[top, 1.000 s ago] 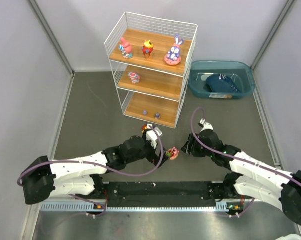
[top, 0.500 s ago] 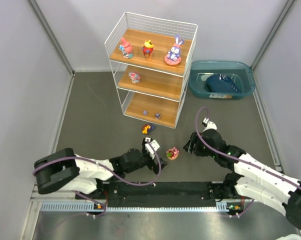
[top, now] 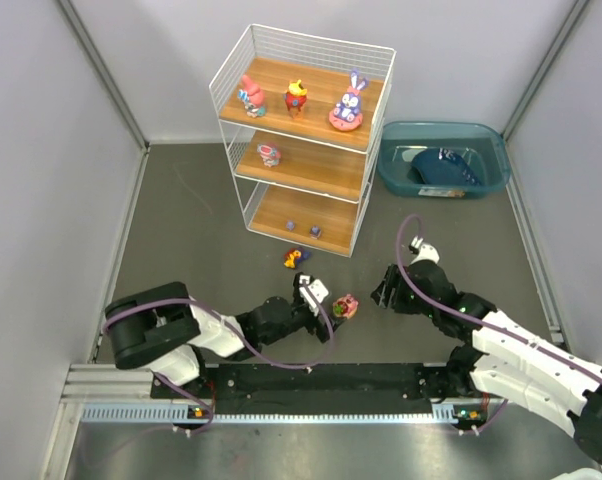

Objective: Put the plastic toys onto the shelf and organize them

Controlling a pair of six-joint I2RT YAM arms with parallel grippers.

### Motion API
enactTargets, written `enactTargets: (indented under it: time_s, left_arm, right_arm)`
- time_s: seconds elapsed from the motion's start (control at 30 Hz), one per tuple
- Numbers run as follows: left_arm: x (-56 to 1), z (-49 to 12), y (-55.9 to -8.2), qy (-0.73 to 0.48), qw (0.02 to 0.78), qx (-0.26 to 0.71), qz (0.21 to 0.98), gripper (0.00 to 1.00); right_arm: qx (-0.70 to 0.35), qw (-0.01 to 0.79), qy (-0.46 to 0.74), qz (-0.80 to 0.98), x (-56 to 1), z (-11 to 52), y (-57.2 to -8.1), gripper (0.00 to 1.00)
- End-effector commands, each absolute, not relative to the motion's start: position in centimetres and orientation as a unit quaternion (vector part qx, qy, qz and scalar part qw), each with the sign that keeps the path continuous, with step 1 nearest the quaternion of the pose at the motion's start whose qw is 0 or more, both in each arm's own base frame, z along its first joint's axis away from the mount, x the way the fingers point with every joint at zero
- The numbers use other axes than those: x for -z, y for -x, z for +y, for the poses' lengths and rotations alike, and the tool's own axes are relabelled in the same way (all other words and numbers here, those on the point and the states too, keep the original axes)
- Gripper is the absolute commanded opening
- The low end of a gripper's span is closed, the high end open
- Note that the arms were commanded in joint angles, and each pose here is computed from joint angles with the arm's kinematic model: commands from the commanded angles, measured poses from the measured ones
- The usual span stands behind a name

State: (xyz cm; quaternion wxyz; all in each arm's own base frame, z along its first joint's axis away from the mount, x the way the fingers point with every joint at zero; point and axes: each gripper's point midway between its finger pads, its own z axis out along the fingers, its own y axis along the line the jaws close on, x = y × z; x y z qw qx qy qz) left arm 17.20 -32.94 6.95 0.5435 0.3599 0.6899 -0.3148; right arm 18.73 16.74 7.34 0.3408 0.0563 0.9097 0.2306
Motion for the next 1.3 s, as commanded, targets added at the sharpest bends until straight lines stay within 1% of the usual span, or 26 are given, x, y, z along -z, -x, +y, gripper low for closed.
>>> enactTargets:
  time_s: [0.0,0.43,0.57,0.6,0.7,0.8,0.83,0.93,0.97,1.03,1.07,1.17,1.2,1.27]
  left_arm:
    - [-9.7,-34.8,-18.0,-0.345,0.582,0.333,0.657,0.99]
    - [-8.0,-35.4,-19.1,-0.335,0.578,0.307,0.678,0.99]
    - [-7.5,-35.5,-19.4,-0.328,0.577,0.304,0.683,0.95]
    - [-7.5,-35.5,-19.4,-0.327,0.577,0.304,0.684,0.91]
    - [-7.9,-35.7,-19.6,-0.319,0.590,0.312,0.673,0.84]
    - [-7.7,-35.8,-19.5,-0.319,0.588,0.313,0.674,0.75]
    - [-7.7,-35.9,-19.5,-0.319,0.587,0.315,0.674,0.69]
    - [-7.7,-36.0,-19.3,-0.319,0.584,0.320,0.674,0.58]
    - [-7.7,-36.0,-19.2,-0.320,0.583,0.322,0.674,0.52]
    - [-7.7,-35.9,-19.1,-0.320,0.581,0.323,0.675,0.45]
    - [-7.7,-35.8,-19.1,-0.319,0.580,0.323,0.676,0.37]
    - [-8.0,-35.5,-19.1,-0.319,0.580,0.318,0.679,0.27]
    - [-8.0,-35.3,-19.0,-0.319,0.579,0.317,0.680,0.17]
    - [-8.7,-35.1,-18.8,-0.319,0.580,0.319,0.678,0.05]
  right_arm:
    - [-0.226,0.353,-0.062,0.906,-8.0,16.5,-19.2,0.62]
    - [-0.217,0.350,-0.058,0.909,-7.8,16.1,-19.2,0.62]
    - [-0.215,0.349,-0.058,0.910,-7.8,16.1,-19.3,0.62]
    - [-0.214,0.349,-0.057,0.911,-7.8,16.1,-19.3,0.62]
    - [-0.213,0.350,-0.057,0.911,-7.9,16.1,-19.4,0.62]
    - [-0.211,0.348,-0.057,0.911,-7.8,16.1,-19.4,0.62]
    - [-0.211,0.349,-0.057,0.911,-7.8,16.1,-19.4,0.63]
    - [-0.210,0.348,-0.058,0.912,-7.7,16.0,-19.3,0.63]
    - [-0.209,0.347,-0.058,0.912,-7.6,16.0,-19.3,0.63]
    - [-0.208,0.347,-0.059,0.913,-7.5,15.9,-19.3,0.62]
    - [-0.208,0.346,-0.059,0.913,-7.5,15.9,-19.3,0.63]
    - [-0.208,0.346,-0.059,0.913,-7.5,15.9,-19.3,0.63]
    - [-0.207,0.346,-0.060,0.913,-7.5,15.9,-19.3,0.63]
    - [-0.207,0.345,-0.061,0.914,-7.4,15.9,-19.2,0.62]
